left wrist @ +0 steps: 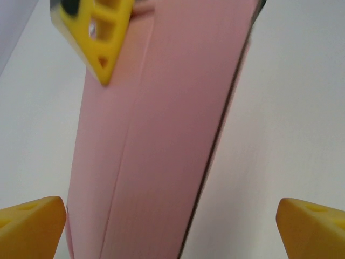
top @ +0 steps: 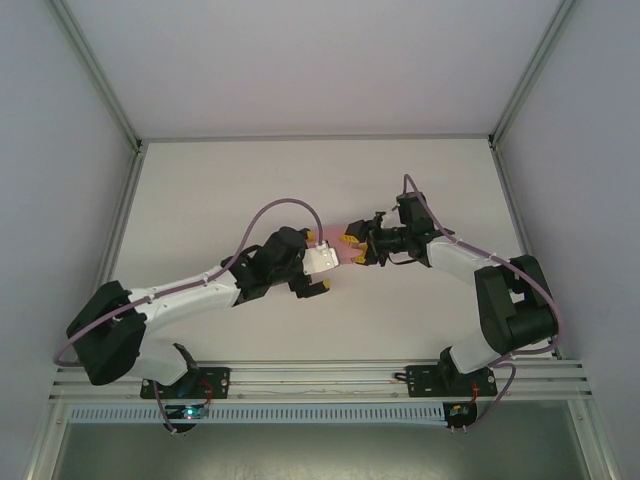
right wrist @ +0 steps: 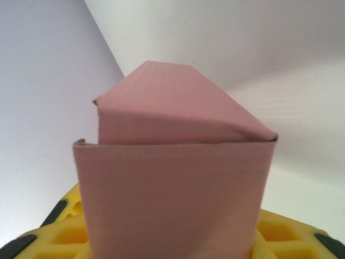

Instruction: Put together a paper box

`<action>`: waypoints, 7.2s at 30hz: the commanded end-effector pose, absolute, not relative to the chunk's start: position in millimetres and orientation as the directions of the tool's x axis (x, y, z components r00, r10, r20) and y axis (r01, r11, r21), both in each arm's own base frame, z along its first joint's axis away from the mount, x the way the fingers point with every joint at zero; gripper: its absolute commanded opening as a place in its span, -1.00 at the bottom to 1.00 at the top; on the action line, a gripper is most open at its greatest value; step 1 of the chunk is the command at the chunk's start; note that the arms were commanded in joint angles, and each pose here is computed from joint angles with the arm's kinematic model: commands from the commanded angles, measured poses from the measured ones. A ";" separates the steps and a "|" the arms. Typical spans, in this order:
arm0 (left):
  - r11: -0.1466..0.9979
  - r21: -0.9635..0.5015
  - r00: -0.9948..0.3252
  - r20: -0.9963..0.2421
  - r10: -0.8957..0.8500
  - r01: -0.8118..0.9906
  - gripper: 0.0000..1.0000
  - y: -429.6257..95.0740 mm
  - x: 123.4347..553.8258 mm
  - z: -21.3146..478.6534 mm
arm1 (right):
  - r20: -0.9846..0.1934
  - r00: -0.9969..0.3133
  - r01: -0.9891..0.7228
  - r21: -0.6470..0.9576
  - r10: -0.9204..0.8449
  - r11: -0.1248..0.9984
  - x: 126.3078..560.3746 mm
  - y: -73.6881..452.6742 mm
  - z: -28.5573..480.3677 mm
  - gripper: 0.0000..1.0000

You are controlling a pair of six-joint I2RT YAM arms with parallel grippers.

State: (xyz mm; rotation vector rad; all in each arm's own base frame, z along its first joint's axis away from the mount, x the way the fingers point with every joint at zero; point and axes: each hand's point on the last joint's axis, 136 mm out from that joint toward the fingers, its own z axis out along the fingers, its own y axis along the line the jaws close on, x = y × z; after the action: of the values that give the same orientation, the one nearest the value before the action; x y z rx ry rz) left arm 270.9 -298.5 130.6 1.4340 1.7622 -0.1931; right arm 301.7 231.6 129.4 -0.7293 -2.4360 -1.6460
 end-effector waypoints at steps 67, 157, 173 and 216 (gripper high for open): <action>0.317 0.388 -0.110 -0.470 0.876 0.865 -0.26 -268.7 280.6 137.8 | 0.066 -0.882 0.214 0.938 0.467 0.273 300.2 195.0 164.1 0.97; 0.360 -0.125 -0.379 -0.194 0.905 0.925 0.06 -242.9 290.6 57.2 | -0.632 -0.746 -0.607 0.516 -0.210 0.605 314.9 276.3 180.8 -1.00; 0.345 -0.158 -0.369 -0.165 0.915 0.925 0.07 -243.4 286.9 49.5 | -0.373 -0.928 -0.319 0.811 0.014 0.490 338.4 283.6 203.8 -1.00; 0.353 -0.116 -0.370 -0.195 0.908 0.928 -0.03 -244.9 296.6 51.9 | -0.730 -0.677 -0.612 0.486 -0.095 0.624 304.9 259.8 138.7 -1.00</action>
State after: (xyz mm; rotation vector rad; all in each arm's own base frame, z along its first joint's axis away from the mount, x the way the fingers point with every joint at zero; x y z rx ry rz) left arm 307.3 -250.7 86.0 1.7332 2.3768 -0.2548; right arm 316.8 254.9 137.2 0.6659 -3.4003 -1.5117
